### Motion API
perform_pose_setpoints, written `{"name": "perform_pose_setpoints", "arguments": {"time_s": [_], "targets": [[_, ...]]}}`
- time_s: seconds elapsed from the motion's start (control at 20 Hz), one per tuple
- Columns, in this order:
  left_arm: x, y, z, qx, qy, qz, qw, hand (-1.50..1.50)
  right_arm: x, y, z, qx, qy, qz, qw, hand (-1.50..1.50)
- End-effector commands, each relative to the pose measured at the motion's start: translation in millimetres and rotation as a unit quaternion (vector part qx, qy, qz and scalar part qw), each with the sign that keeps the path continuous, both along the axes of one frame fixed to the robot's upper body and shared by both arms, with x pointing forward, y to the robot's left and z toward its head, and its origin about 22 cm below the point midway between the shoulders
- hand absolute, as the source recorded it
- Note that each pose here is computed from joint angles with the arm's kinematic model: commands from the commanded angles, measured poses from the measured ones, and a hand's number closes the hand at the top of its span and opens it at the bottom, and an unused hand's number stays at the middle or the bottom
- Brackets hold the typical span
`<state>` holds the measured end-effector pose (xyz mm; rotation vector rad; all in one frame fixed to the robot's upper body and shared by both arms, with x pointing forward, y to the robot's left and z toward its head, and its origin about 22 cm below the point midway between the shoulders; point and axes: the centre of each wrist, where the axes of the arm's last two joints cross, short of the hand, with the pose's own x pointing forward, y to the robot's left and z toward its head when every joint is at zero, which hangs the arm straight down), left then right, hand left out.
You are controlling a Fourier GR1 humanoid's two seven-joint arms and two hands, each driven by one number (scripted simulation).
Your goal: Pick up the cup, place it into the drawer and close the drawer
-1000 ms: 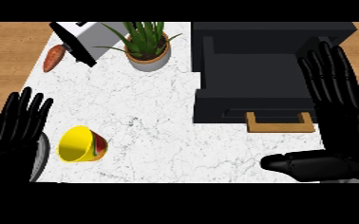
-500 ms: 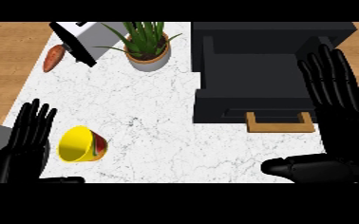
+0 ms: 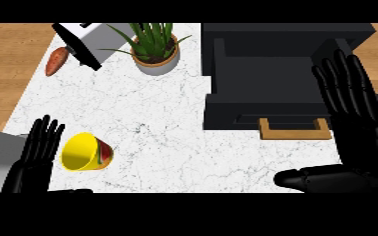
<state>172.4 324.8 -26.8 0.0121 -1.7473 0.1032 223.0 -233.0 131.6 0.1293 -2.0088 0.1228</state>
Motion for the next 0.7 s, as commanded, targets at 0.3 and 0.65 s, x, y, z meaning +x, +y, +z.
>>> {"name": "perform_pose_setpoints", "arguments": {"time_s": [0.3, 0.65], "targets": [[0.3, -1, -40, -0.005, 0.011, 0.003, 0.9999, -1.5, -12, 2, 5, -0.005, 0.0, 0.01, 1.0, -1.5], [20.7, 28, -67, -0.015, 0.018, 0.025, 0.9994, -1.5, 3, -13, 15, 0.002, 0.007, 0.012, 1.0, -1.5]]}}
